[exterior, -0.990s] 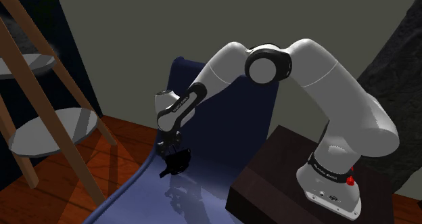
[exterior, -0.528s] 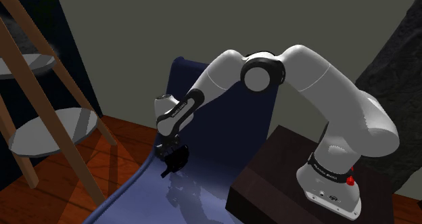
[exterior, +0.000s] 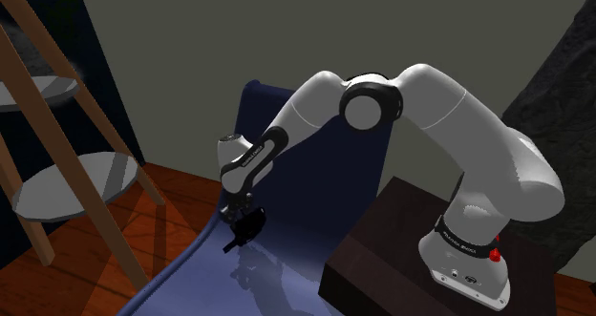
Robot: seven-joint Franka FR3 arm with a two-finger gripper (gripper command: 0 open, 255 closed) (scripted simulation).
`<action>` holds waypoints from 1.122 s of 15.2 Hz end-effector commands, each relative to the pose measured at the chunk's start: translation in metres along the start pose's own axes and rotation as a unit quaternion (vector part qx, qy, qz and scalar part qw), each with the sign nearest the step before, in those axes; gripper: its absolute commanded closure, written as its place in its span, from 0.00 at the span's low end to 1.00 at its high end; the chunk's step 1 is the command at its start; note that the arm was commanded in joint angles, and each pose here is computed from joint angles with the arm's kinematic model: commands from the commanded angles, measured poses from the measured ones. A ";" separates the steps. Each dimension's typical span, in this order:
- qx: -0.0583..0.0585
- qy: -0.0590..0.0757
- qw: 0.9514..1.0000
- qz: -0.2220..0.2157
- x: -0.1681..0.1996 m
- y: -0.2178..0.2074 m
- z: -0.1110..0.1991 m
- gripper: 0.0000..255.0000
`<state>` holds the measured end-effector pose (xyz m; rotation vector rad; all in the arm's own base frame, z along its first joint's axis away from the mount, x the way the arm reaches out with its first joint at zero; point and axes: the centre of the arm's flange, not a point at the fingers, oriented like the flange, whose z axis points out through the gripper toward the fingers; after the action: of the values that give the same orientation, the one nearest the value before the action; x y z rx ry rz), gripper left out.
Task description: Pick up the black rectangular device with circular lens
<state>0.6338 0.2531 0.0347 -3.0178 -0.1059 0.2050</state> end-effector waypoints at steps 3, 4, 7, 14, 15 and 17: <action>-0.002 -0.017 1.000 -0.001 -0.006 0.005 0.022 1.00; -0.002 -0.017 1.000 -0.001 -0.006 0.004 0.016 1.00; -0.002 -0.017 1.000 -0.001 -0.009 0.002 0.001 1.00; -0.002 -0.017 1.000 -0.001 -0.013 -0.002 -0.036 1.00; -0.002 -0.017 1.000 -0.001 -0.014 -0.003 -0.041 1.00; -0.002 -0.017 1.000 -0.001 -0.015 -0.004 -0.051 1.00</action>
<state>0.6254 0.2510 0.0817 -3.0194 -0.1122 0.2558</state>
